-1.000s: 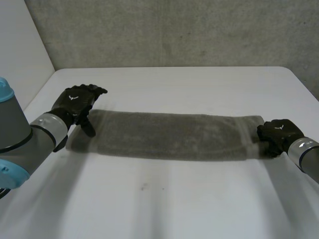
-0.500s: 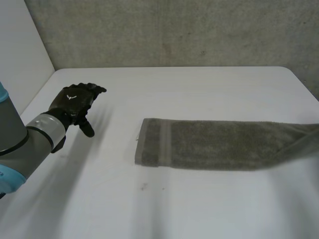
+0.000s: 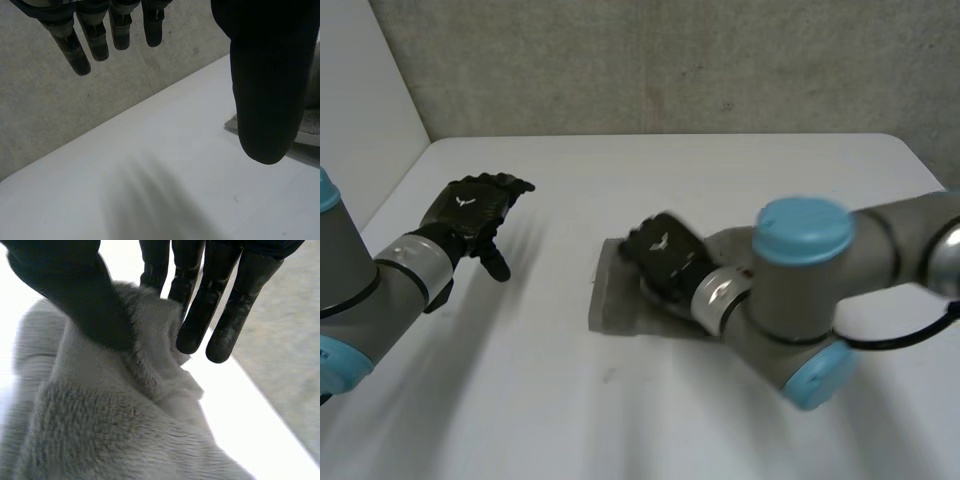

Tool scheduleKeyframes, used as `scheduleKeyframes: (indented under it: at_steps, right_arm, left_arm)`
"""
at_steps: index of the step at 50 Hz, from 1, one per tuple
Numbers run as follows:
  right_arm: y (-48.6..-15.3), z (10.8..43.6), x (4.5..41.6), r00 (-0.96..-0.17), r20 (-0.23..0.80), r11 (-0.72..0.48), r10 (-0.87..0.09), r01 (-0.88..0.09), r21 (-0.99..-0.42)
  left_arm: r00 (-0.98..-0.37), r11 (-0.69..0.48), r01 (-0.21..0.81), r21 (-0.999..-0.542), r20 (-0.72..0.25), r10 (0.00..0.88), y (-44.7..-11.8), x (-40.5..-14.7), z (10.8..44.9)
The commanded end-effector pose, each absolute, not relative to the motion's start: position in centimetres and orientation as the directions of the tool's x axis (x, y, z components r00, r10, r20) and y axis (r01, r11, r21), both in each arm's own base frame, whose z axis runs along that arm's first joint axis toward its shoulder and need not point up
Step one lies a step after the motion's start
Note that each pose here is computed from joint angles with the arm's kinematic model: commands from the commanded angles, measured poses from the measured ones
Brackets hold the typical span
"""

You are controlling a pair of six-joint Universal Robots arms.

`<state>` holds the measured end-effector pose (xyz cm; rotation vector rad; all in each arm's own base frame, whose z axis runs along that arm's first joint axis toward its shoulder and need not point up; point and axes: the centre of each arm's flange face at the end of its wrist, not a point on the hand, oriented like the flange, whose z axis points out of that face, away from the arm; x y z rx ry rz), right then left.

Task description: Fold the towel.

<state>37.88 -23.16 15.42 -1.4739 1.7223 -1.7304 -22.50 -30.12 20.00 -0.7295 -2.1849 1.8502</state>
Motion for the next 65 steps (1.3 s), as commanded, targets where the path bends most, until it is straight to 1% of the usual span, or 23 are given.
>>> scheduleKeyframes:
  at_steps: [1, 4, 7, 12, 15, 22, 26, 30, 35, 39, 40, 41, 43, 46, 48, 49, 51, 52, 53, 54, 56, 60, 65]
  right_arm:
    - [-22.7, 14.7, 38.1, -0.439, 0.427, -0.219, -0.790, -0.449, -0.866]
    - [-23.2, 15.9, 37.5, -0.464, 0.422, -0.213, -0.779, -0.437, -0.874]
    - [-26.9, 18.7, 32.3, -0.635, 0.341, -0.091, -0.694, -0.392, -0.915]
    - [-27.5, 19.0, 29.7, -0.696, 0.282, -0.014, -0.661, -0.364, -0.931]
    - [-27.7, 16.5, 25.5, -0.751, 0.242, 0.123, -0.614, -0.394, -0.911]
    - [-27.2, 13.7, 21.0, -0.781, 0.272, 0.234, -0.562, -0.466, -0.853]
    - [-27.2, 13.2, 20.1, -0.773, 0.307, 0.241, -0.555, -0.502, -0.831]
    - [-27.8, 13.5, 20.1, -0.754, 0.361, 0.189, -0.549, -0.533, -0.825]
    - [-29.2, 14.6, 20.4, -0.754, 0.412, 0.112, -0.512, -0.534, -0.838]
    - [-30.5, 17.3, 21.3, -0.755, 0.466, 0.008, -0.461, -0.528, -0.849]
    - [-30.4, 18.9, 22.6, -0.746, 0.484, -0.054, -0.457, -0.520, -0.853]
    - [-30.4, 18.9, 22.6, -0.746, 0.484, -0.054, -0.457, -0.520, -0.853]
    - [-28.8, 20.9, 27.0, -0.694, 0.507, -0.179, -0.511, -0.491, -0.853]
    - [-27.7, 21.0, 29.3, -0.656, 0.517, -0.225, -0.550, -0.479, -0.848]
    - [-24.8, 20.2, 33.5, -0.557, 0.547, -0.302, -0.625, -0.474, -0.827]
    - [-24.8, 20.2, 33.5, -0.556, 0.547, -0.303, -0.625, -0.474, -0.827]
    - [-21.5, 18.1, 36.7, -0.427, 0.583, -0.368, -0.691, -0.486, -0.793]
    - [-21.5, 18.1, 36.7, -0.426, 0.583, -0.368, -0.691, -0.486, -0.792]
    - [-20.0, 16.7, 37.6, -0.366, 0.594, -0.388, -0.716, -0.499, -0.775]
    - [-20.0, 16.7, 37.6, -0.366, 0.594, -0.388, -0.716, -0.499, -0.775]
    - [-18.0, 14.1, 38.7, -0.272, 0.611, -0.417, -0.743, -0.526, -0.741]
    - [-17.7, 13.0, 38.9, -0.249, 0.629, -0.427, -0.737, -0.549, -0.718]
    - [-18.1, 15.2, 38.7, -0.310, 0.627, -0.418, -0.715, -0.529, -0.739]
  left_arm:
    - [-0.860, 0.106, 0.247, -0.963, -0.167, 0.481, -30.1, -22.6, 19.8]
    - [-0.859, 0.091, 0.245, -0.965, -0.173, 0.482, -30.1, -22.7, 19.8]
    - [-0.860, 0.089, 0.245, -0.966, -0.174, 0.480, -30.1, -22.7, 19.7]
    - [-0.857, 0.087, 0.246, -0.965, -0.175, 0.484, -29.9, -22.8, 19.7]
    - [-0.856, 0.088, 0.247, -0.965, -0.175, 0.487, -29.9, -22.9, 19.6]
    - [-0.854, 0.095, 0.251, -0.963, -0.174, 0.490, -29.8, -23.0, 19.3]
    - [-0.853, 0.094, 0.251, -0.963, -0.174, 0.493, -29.8, -23.0, 19.3]
    - [-0.853, 0.097, 0.252, -0.963, -0.173, 0.492, -29.7, -23.0, 19.2]
    - [-0.853, 0.096, 0.252, -0.963, -0.174, 0.492, -29.6, -23.0, 19.3]
    - [-0.854, 0.093, 0.251, -0.963, -0.175, 0.490, -29.6, -22.9, 19.4]
    - [-0.854, 0.091, 0.250, -0.964, -0.176, 0.489, -29.6, -23.0, 19.5]
    - [-0.854, 0.091, 0.250, -0.964, -0.176, 0.489, -29.6, -23.0, 19.5]
    - [-0.854, 0.092, 0.251, -0.964, -0.175, 0.489, -29.6, -22.9, 19.5]
    - [-0.854, 0.093, 0.251, -0.963, -0.175, 0.490, -29.5, -22.9, 19.4]
    - [-0.855, 0.095, 0.251, -0.963, -0.175, 0.489, -29.5, -22.9, 19.4]
    - [-0.855, 0.095, 0.251, -0.963, -0.175, 0.489, -29.5, -22.9, 19.4]
    - [-0.855, 0.095, 0.252, -0.963, -0.175, 0.489, -29.4, -22.9, 19.4]
    - [-0.855, 0.095, 0.252, -0.963, -0.175, 0.489, -29.4, -22.9, 19.4]
    - [-0.855, 0.095, 0.252, -0.963, -0.175, 0.489, -29.4, -22.9, 19.4]
    - [-0.855, 0.095, 0.252, -0.963, -0.175, 0.489, -29.4, -22.9, 19.4]
    - [-0.856, 0.093, 0.251, -0.964, -0.176, 0.487, -29.4, -22.9, 19.5]
    - [-0.858, 0.084, 0.245, -0.966, -0.175, 0.483, -29.5, -22.9, 19.9]
    - [-0.847, 0.047, 0.235, -0.971, -0.181, 0.501, -29.3, -23.9, 20.8]
